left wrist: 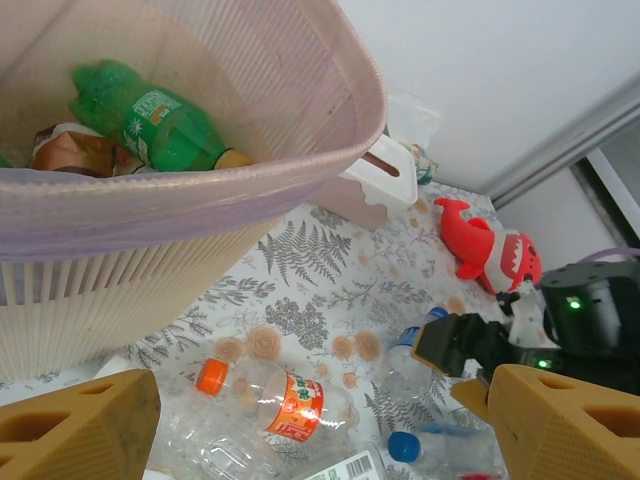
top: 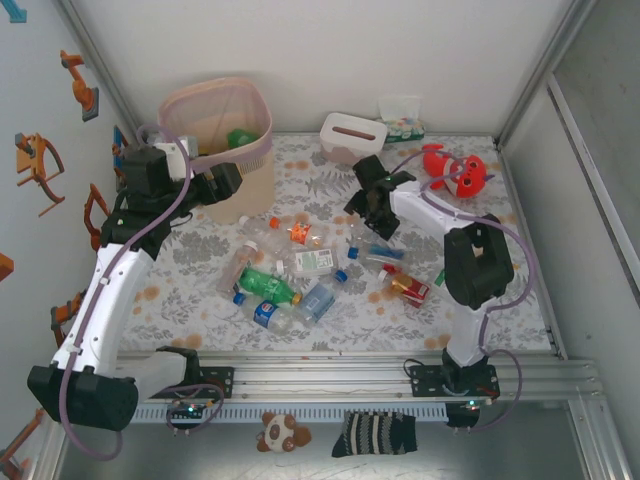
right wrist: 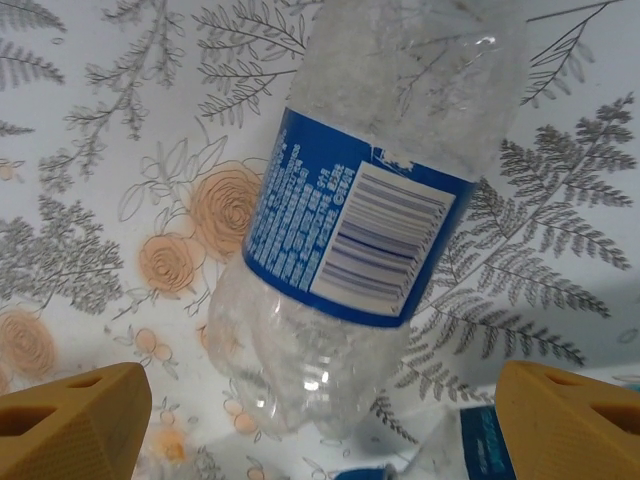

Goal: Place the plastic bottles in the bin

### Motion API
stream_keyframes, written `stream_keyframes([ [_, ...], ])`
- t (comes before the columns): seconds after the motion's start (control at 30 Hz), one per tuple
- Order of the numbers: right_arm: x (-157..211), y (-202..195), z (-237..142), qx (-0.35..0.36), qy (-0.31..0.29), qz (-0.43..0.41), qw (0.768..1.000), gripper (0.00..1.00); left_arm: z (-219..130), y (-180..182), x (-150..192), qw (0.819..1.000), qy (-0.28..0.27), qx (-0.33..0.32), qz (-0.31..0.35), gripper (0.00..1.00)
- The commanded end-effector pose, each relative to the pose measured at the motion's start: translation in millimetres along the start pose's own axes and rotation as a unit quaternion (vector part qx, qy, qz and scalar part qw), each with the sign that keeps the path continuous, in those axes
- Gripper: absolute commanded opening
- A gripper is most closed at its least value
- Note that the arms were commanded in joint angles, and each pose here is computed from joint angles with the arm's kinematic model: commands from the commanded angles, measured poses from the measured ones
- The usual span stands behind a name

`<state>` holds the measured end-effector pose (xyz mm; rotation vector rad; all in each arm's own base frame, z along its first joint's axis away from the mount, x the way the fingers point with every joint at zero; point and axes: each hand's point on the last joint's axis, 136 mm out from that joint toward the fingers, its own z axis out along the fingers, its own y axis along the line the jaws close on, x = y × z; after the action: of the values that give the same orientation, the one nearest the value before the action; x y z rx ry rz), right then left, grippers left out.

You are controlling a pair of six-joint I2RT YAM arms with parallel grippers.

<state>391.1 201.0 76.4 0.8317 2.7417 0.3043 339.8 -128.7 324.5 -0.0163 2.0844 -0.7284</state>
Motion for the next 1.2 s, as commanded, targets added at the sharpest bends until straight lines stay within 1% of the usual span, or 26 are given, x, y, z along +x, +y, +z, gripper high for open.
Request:
stream_keyframes([
  [0.0, -6, 9, 7, -0.008, 0.002, 0.025, 1.0, 0.86, -3, -3, -1, 1.0, -0.001, 0.001, 0.008, 0.85],
  [0.27, -12, -2, 28, 0.017, 0.006, 0.04, 0.999, 0.84, 8, -2, -2, 1.0, 0.001, 0.005, 0.014, 0.86],
  [0.47, -22, -2, 29, 0.019, -0.004, 0.036, 0.999, 0.81, 18, -1, -1, 1.0, 0.007, 0.006, 0.014, 0.86],
  [0.7, -21, -6, 38, 0.026, 0.004, 0.032, 0.999, 0.78, 26, -1, -4, 1.0, 0.01, 0.005, 0.019, 0.86],
  [1.0, -25, -10, 38, 0.025, 0.005, 0.032, 0.999, 0.71, 34, -4, -8, 1.0, 0.011, 0.008, 0.02, 0.86],
  [1.17, -28, -6, 32, 0.008, -0.005, 0.022, 1.0, 0.68, 38, -5, -11, 1.0, 0.006, 0.009, 0.02, 0.86],
])
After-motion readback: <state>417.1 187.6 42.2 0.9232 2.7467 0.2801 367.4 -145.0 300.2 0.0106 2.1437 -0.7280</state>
